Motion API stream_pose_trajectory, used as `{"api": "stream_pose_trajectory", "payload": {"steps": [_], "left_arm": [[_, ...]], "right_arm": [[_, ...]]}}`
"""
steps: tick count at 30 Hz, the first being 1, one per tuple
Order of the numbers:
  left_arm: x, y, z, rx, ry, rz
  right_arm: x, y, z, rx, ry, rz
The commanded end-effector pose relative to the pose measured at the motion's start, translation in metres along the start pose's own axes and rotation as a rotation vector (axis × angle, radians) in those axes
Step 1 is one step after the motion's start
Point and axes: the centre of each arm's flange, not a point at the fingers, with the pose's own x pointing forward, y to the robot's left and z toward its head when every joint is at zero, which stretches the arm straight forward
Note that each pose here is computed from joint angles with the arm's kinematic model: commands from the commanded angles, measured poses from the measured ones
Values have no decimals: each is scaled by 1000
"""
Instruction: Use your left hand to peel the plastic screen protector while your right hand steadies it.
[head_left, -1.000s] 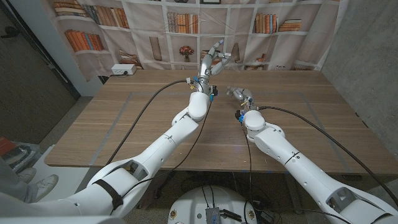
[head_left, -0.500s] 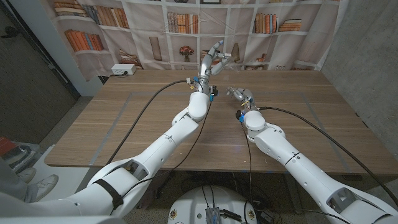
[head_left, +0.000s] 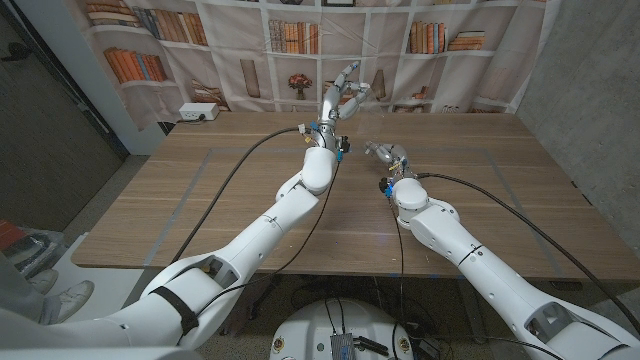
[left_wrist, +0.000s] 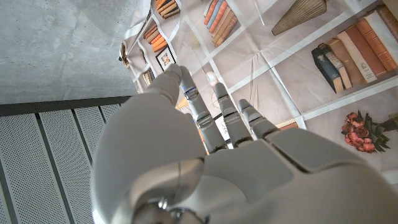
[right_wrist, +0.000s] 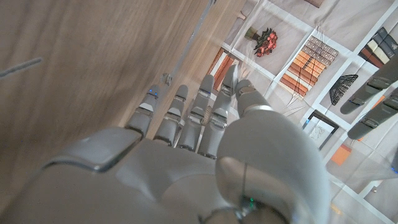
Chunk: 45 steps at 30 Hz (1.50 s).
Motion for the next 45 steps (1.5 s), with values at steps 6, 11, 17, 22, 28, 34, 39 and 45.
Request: {"api": "stream_pose_trajectory", "payload": {"steps": [6, 11, 17, 22, 28, 34, 39, 45], "left_arm": [[3, 1, 18, -30, -85, 7], [0, 6, 28, -52, -124, 21], [-4, 14, 31, -66, -127, 26], [-11, 37, 40, -78, -204, 60], [-28, 65, 49, -90, -219, 79], [-45, 82, 47, -96, -207, 86], [-54, 86, 52, -89, -200, 81], [-55, 94, 62, -33, -223, 97]], "right_arm": [[10, -6, -16, 27, 71, -20], [10, -10, -17, 29, 80, -35], [6, -13, -13, 20, 82, -45], [5, -6, -6, -12, 69, -45], [2, -4, 5, -29, 47, -82], [-8, -7, 9, -32, 20, -130], [-15, -6, 10, -22, 7, -139], [-17, -9, 14, -7, -18, -141]]}}
